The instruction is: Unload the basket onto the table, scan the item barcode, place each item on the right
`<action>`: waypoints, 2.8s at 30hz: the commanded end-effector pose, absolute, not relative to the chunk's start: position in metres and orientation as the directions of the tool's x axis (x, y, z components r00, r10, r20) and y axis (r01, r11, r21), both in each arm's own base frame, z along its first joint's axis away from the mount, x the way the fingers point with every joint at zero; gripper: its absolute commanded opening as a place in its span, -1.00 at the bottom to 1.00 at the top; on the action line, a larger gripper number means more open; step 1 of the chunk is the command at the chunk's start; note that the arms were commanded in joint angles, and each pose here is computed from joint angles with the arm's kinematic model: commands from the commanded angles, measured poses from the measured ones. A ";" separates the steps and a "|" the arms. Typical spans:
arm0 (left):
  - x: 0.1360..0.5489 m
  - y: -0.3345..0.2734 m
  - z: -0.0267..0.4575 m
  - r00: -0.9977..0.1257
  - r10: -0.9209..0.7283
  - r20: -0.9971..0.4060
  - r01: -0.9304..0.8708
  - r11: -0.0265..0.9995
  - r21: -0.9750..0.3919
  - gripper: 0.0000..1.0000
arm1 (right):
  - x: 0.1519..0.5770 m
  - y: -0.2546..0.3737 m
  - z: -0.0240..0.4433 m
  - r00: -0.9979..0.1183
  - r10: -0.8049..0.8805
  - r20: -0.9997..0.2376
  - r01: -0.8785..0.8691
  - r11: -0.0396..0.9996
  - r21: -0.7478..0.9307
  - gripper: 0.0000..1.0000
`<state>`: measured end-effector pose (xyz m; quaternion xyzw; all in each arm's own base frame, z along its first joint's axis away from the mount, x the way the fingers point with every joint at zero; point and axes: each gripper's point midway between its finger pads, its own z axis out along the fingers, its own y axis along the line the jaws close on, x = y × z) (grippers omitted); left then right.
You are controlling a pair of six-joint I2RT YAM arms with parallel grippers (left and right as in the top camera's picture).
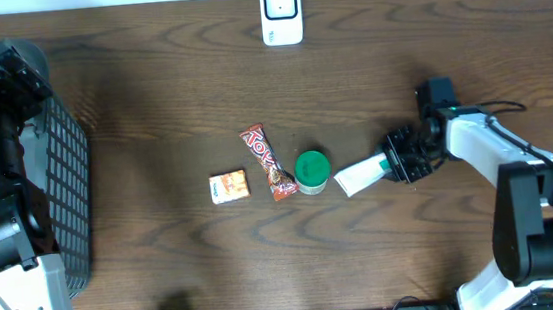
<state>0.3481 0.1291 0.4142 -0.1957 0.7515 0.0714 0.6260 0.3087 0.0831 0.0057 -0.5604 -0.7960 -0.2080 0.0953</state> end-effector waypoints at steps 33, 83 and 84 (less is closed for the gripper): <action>0.348 0.126 0.412 -0.151 -0.217 -0.964 -0.375 0.915 -0.147 0.81 | 0.294 0.140 0.122 -0.356 0.451 0.818 0.928 0.068 0.367 -0.02; 0.348 0.126 0.411 -0.151 -0.217 -0.964 -0.375 0.915 -0.147 0.81 | 0.298 0.144 0.016 -0.658 0.705 0.265 0.753 0.626 0.203 0.61; 0.348 0.126 0.411 -0.151 -0.217 -0.964 -0.375 0.915 -0.147 0.82 | 0.298 0.146 0.013 -0.656 0.702 0.277 0.754 0.625 0.202 0.56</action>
